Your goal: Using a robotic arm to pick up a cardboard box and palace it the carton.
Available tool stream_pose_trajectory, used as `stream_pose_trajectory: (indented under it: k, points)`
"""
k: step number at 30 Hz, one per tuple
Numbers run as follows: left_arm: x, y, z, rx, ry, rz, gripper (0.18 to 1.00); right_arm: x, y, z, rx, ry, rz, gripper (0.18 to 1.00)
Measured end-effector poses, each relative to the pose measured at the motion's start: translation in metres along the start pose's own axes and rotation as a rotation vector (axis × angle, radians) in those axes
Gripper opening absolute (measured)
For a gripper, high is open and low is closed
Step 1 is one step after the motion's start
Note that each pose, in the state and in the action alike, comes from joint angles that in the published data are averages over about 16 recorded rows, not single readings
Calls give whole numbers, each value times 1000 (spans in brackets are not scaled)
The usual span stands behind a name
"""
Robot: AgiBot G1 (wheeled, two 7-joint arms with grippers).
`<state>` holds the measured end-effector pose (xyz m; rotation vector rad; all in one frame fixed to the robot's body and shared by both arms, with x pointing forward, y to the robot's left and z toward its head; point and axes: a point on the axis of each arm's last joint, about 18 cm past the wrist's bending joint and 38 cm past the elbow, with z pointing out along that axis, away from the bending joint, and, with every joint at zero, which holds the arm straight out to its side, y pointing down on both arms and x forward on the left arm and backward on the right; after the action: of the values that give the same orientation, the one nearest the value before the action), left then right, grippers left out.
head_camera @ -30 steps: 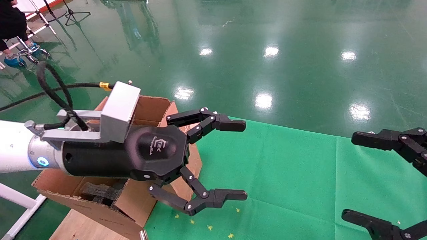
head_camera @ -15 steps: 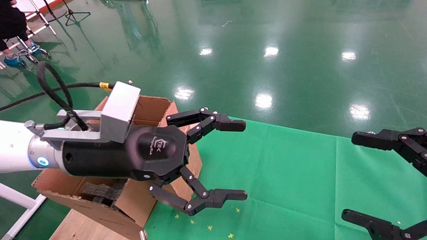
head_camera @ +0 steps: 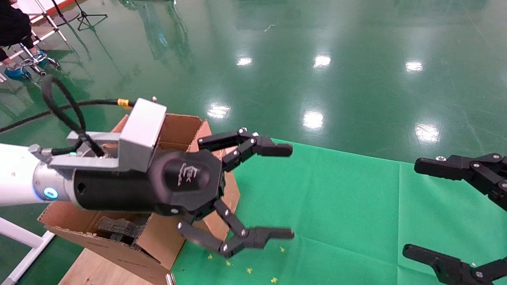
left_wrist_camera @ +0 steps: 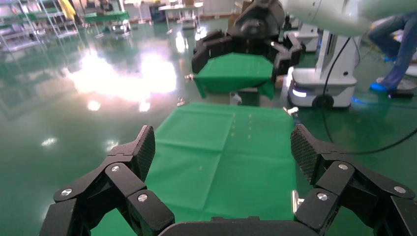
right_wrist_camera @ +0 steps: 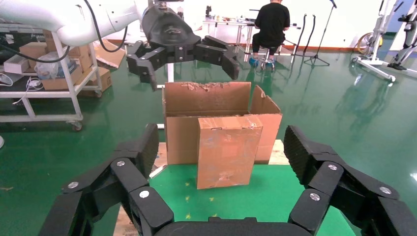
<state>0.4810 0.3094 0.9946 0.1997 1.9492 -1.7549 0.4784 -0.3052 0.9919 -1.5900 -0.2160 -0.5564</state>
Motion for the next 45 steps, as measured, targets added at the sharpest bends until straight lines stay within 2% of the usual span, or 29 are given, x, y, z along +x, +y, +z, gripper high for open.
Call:
stream_pose_trajectory:
  k: [5,10,17,26,32,38,45]
  points:
    - [-8,5,-10,-102,-53,-45,1001,0,0,0,0,0,0,907]
    - [-17,11,-21,-231,-120,-108,1001,0,0,0,0,0,0,825]
    - [-24,17,-34,-381,-200,-170,1001,0,0,0,0,0,0,665]
    - [-30,19,-37,-434,-230,-214,1001,0,0,0,0,1,0,434]
    - [-41,19,-34,-473,-263,-270,1001,0,0,0,0,1,0,320]
    - [-59,16,-33,-547,-349,-354,1001,0,0,0,0,1,0,248]
    - [-79,11,-35,-656,-490,-457,1001,0,0,0,0,1,0,207]
